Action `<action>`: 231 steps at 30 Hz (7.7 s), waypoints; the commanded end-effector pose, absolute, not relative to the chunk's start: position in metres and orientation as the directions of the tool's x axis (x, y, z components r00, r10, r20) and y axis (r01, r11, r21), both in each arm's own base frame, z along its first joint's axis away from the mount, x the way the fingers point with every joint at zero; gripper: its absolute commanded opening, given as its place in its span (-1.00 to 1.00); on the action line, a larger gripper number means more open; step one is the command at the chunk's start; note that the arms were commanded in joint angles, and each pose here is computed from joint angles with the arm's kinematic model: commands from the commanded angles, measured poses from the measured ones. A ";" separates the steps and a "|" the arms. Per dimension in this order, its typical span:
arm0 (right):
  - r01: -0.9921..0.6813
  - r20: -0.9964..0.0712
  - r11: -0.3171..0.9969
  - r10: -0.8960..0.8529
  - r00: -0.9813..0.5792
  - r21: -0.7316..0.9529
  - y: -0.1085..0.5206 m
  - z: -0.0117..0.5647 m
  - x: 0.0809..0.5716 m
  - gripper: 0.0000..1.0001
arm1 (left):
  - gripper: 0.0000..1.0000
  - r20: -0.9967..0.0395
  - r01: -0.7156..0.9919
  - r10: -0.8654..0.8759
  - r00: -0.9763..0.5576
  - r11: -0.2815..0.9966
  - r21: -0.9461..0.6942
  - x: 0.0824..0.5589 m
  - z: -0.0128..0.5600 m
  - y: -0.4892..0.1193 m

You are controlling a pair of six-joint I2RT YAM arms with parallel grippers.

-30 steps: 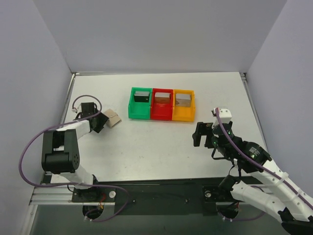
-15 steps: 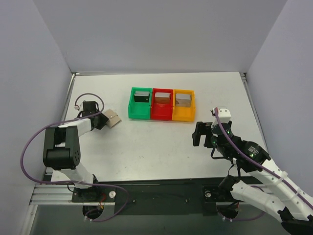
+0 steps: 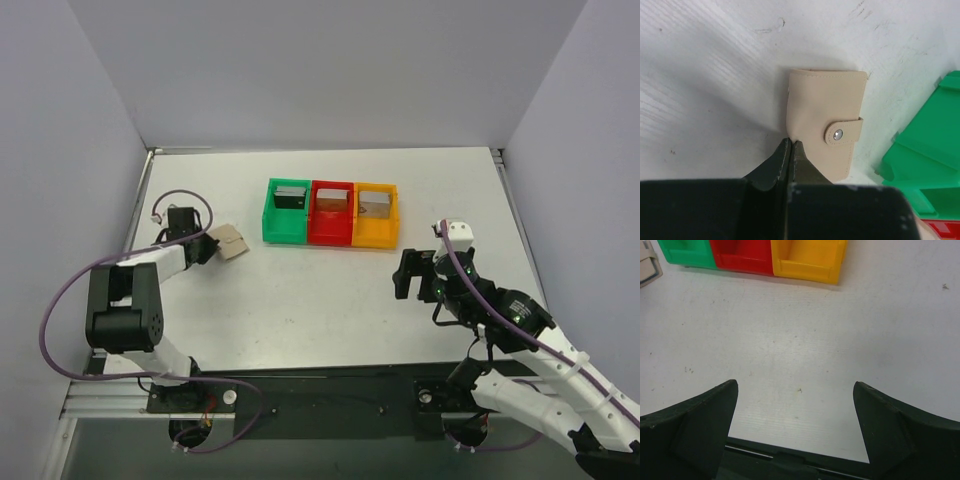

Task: Take the credit cards out of the card holder
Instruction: Pick up the card holder from the center of the board, then open the card holder.

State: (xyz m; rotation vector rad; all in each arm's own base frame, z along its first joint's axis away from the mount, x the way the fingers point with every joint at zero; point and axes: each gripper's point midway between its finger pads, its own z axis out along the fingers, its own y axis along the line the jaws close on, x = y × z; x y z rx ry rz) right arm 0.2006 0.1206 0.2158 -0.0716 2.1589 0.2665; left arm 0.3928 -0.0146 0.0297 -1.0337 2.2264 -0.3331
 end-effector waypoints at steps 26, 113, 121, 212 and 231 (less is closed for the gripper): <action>-0.511 -0.680 0.538 0.171 -0.713 0.671 0.252 0.279 0.155 1.00 | -1.00 -0.508 0.334 -0.666 -0.547 0.383 -0.861 0.234 0.294 -0.178; -0.647 -0.667 0.164 0.205 -0.716 0.745 0.297 0.334 0.127 -1.00 | 0.23 -0.520 0.551 -0.468 -0.714 0.081 -0.830 0.138 0.336 -0.261; -0.645 -0.663 0.153 0.199 -0.722 0.749 0.300 0.333 0.127 -1.00 | 0.15 -0.526 0.582 -0.426 -0.737 -0.003 -0.813 0.131 0.351 -0.272; -0.430 -0.821 0.899 -0.184 -0.540 0.082 0.305 0.289 0.185 -0.34 | -1.00 -0.745 0.416 -0.393 -0.539 0.645 -0.641 0.184 0.344 -0.258; -0.400 -0.804 0.915 -0.207 -0.558 0.042 0.297 0.279 0.187 -0.60 | -1.00 -0.747 0.409 -0.396 -0.535 0.652 -0.639 0.185 0.343 -0.256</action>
